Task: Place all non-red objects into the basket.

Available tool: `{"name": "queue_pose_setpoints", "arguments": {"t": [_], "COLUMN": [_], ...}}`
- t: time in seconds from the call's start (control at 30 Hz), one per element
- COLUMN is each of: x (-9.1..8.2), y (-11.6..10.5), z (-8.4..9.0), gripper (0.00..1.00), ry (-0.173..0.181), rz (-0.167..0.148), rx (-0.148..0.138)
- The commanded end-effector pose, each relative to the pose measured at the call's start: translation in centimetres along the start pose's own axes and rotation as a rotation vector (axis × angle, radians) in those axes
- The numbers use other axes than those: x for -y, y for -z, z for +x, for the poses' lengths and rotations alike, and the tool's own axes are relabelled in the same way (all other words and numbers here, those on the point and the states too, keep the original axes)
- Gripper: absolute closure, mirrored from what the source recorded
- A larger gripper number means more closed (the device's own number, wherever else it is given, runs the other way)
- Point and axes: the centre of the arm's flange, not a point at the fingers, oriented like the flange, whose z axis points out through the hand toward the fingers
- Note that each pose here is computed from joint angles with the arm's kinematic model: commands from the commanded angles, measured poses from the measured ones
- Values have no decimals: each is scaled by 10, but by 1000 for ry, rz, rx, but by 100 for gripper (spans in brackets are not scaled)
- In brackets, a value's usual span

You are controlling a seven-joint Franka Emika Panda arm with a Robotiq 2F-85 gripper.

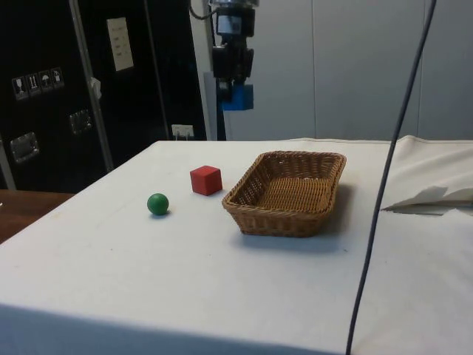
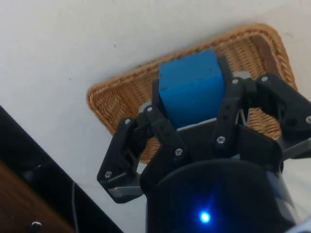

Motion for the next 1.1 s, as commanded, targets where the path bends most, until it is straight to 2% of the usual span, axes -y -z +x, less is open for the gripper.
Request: {"name": "queue_pose_setpoints", "arguments": {"t": [0.0, 0.1, 0.13, 0.17, 0.23, 0.43, 0.47, 0.5, 0.67, 0.73, 0.8, 0.83, 1.07], "x": [-2, -3, -2, -3, -5, -9, -9, -11, -16, -18, -17, -19, -19], "y": [2, 3, 1, 3, 4, 6, 5, 7, 8, 8, 8, 8, 4], "z": [-6, -18, -12, -18, -27, -43, -43, -47, -58, -64, -65, -67, -81], "gripper": [96, 96, 96, 96, 96, 96, 96, 96, 96, 96, 96, 96, 96], "ry": [0, 3, 1, 3, 5, 12, 13, 16, 28, 37, 39, 43, 75], "rz": [-3, 5, 10, 5, 13, 17, 26, 16, 12, 1, 11, -8, -45], "rx": [-12, -15, -4, -15, -19, -31, -25, -36, -47, -53, -47, -56, -53]}}
